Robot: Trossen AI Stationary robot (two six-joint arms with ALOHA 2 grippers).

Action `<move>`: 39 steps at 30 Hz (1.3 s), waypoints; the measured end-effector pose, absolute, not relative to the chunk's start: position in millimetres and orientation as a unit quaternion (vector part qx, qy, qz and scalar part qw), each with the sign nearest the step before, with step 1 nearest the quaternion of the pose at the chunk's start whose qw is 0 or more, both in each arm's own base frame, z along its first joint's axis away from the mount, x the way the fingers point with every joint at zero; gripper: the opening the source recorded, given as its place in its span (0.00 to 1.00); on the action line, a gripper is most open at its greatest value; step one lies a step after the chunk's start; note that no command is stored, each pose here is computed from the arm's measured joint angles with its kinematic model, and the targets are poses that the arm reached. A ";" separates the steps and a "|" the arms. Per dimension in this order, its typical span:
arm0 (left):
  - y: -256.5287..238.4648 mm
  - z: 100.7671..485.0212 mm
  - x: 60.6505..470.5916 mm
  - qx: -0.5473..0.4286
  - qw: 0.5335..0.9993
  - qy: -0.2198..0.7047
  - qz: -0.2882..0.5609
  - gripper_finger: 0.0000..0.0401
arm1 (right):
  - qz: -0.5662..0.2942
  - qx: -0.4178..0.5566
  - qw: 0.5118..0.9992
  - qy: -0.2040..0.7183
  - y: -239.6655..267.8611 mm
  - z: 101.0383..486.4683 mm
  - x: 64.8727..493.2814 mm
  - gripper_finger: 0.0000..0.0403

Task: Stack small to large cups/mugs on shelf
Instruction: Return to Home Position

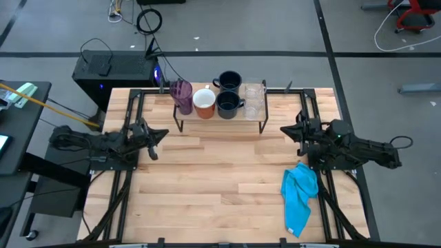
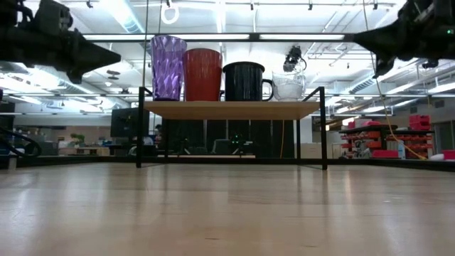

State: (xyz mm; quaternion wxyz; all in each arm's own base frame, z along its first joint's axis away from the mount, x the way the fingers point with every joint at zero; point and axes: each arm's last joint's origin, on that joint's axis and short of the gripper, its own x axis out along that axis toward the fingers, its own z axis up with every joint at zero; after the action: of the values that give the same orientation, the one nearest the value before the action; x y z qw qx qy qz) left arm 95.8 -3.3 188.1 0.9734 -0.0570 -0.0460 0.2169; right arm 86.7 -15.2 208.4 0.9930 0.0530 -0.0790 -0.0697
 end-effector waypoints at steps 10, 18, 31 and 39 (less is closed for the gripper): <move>1.0 179.3 91.9 -0.043 0.965 -0.070 0.250 0.01 | -0.068 0.038 0.995 -0.061 -16.6 176.6 95.1 0.03; 0.0 173.8 93.4 -0.038 0.973 -0.044 0.222 0.01 | -0.094 -0.015 0.994 -0.053 -18.4 175.8 94.9 0.02; 3.4 174.3 93.2 -0.159 0.955 -0.079 0.239 0.10 | -0.120 0.059 0.989 -0.058 -20.7 175.2 94.7 0.06; 3.5 174.4 93.2 -0.162 0.954 -0.081 0.240 0.07 | -0.120 0.060 0.989 -0.058 -20.7 175.1 94.7 0.07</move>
State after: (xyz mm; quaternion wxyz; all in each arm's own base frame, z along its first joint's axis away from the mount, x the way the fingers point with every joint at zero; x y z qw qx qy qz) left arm 93.2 3.5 174.4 0.9539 -0.1616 -0.0807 0.2395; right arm 94.7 -20.7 175.1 0.9892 0.0596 -0.0581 -0.1204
